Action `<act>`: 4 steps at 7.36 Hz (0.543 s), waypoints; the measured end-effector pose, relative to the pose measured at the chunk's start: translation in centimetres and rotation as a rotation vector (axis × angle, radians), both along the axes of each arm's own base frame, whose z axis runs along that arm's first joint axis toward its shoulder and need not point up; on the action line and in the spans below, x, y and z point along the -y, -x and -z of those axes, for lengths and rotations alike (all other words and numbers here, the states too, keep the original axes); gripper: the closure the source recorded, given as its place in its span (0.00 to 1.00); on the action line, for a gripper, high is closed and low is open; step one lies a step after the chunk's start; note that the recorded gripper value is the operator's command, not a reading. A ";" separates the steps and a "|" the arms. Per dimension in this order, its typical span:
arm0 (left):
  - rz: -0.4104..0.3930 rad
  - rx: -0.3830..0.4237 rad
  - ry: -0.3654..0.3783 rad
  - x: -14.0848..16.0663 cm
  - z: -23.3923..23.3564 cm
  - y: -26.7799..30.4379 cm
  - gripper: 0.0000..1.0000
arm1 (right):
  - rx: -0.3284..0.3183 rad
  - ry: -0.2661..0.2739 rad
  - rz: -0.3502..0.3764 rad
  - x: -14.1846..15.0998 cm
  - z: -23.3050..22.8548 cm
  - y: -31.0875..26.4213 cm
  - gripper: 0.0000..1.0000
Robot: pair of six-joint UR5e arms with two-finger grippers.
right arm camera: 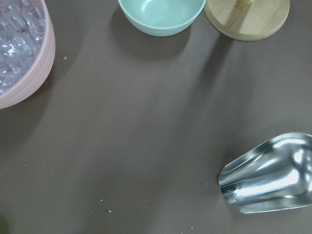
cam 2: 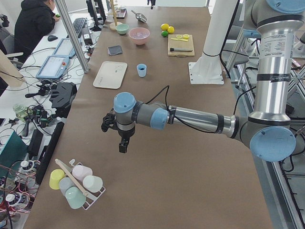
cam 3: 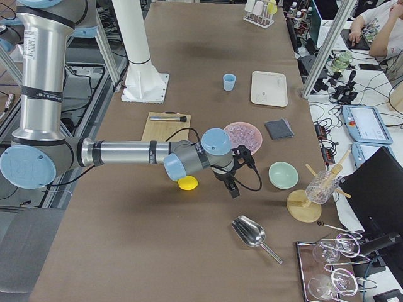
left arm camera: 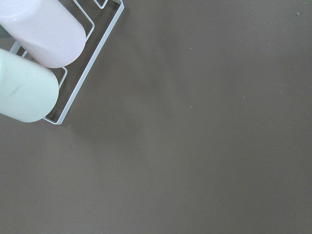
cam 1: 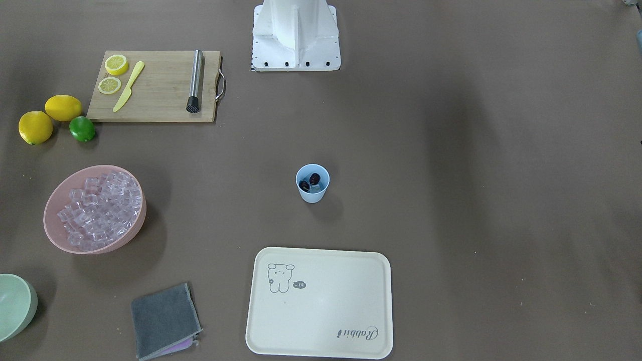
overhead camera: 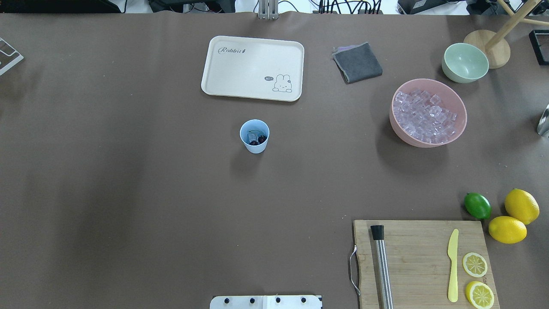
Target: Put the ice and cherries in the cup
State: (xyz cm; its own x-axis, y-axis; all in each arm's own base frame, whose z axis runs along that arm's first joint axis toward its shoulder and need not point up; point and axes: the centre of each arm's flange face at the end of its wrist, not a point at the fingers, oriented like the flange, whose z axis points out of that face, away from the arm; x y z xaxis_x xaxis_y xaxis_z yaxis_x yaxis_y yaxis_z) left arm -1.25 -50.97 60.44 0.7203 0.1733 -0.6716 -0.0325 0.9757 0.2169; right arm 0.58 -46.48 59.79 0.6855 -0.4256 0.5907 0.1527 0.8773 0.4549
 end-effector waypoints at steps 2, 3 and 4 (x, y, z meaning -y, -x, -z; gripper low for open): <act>0.005 -0.003 -0.009 0.0 0.1 0.0 0.02 | -0.032 0.047 -0.024 2.2 2.1 0.0 0.01; 0.005 -0.004 -0.015 -0.1 0.4 0.1 0.02 | -0.058 0.083 -0.034 3.7 3.6 -0.1 0.01; 0.005 -0.005 -0.022 -0.1 0.9 0.1 0.02 | -0.086 0.109 -0.045 4.4 4.5 -0.4 0.01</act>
State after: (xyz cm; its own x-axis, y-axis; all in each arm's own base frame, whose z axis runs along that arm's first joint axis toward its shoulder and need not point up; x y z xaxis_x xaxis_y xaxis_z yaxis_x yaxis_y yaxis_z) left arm -1.30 -50.88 59.58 0.7179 0.1842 -0.6714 -0.0262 0.9708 0.2383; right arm 0.95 -50.89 55.26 0.7524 -0.3295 0.5704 0.1462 0.9278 0.3431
